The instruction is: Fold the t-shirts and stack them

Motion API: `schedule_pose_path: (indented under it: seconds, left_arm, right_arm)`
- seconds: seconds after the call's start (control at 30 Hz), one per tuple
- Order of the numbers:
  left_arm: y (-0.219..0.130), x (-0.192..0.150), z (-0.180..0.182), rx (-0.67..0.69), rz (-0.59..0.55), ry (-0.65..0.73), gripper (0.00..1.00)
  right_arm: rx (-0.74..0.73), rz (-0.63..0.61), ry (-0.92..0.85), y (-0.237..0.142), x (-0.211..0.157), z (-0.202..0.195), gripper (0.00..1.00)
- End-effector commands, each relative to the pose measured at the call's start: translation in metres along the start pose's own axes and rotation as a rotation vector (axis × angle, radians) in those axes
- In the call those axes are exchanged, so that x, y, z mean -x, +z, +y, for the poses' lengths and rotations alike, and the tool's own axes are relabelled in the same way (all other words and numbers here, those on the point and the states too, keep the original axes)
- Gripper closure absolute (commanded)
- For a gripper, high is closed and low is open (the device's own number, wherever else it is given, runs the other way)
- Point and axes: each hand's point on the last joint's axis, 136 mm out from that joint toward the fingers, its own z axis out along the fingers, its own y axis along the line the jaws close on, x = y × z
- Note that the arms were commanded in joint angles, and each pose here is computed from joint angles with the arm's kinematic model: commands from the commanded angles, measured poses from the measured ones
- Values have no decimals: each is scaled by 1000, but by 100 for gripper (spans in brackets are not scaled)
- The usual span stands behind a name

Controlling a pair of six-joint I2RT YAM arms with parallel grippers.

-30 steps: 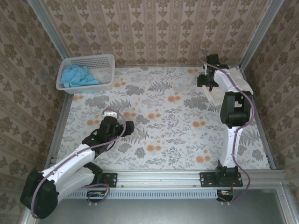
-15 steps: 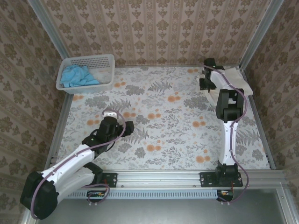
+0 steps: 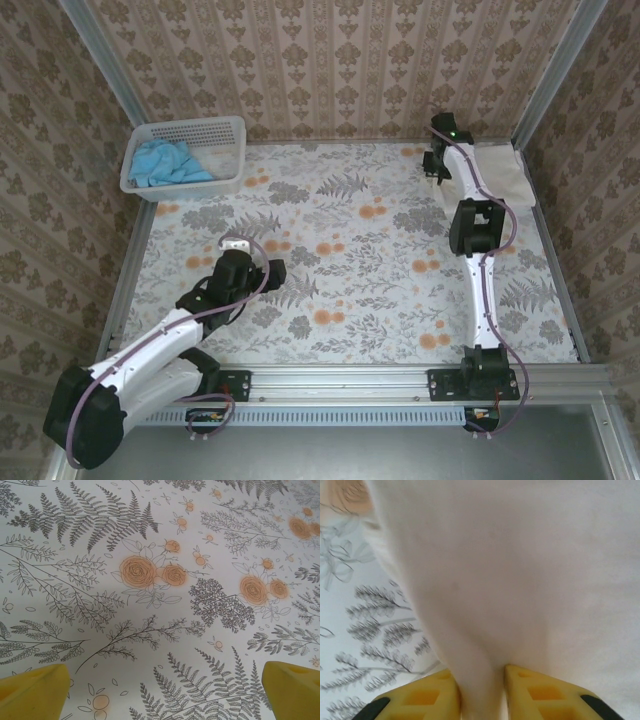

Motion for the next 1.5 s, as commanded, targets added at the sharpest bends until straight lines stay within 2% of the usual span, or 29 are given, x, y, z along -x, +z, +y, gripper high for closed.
schedule_pose_path:
  seconds: [0.0,0.1,0.2,0.37,0.4,0.53,0.73,0.97,1.03,1.1,1.17,1.3,1.4,1.47]
  left_arm:
    - [0,3,3,26,-6,28,0]
    - [-5,12,-3,15,-17,24,0]
    - [-13,27,-16,2,-31,35,0]
    - [-32,68,-42,18,-70,62,0]
    - [-37,78,-45,33,-75,73,0]
    - [-56,121,-54,87,-117,115,0]
    - [-88,175,-74,59,-211,158,0]
    - [-100,205,-87,14,-231,163,0]
    - [-94,209,-81,29,-229,165,0]
    - [-86,212,-72,42,-248,174,0]
    - [-77,211,-57,68,-274,168,0]
    - [-50,198,-5,188,-329,157,0]
    - [-31,181,37,293,-374,182,0]
    - [-18,162,84,397,-343,83,0]
  right_arm:
    - [-15,45,21,-1,-11,6,59]
    - [-4,25,35,-20,-3,7,40]
    - [4,-23,34,-58,13,6,29]
    - [68,-128,43,-143,34,8,25]
    - [79,-131,40,-159,34,8,22]
    - [109,-155,-1,-218,28,8,21]
    - [189,-155,-47,-277,13,8,20]
    - [287,-135,-119,-333,-19,7,18]
    - [329,-177,-109,-348,-34,5,17]
    - [372,-273,-83,-359,-56,0,1]
    - [390,-429,-39,-374,-78,-13,1]
    - [363,-731,108,-355,-128,-46,0]
    - [320,-829,193,-324,-160,-64,0]
    - [294,-847,211,-299,-175,-68,1]
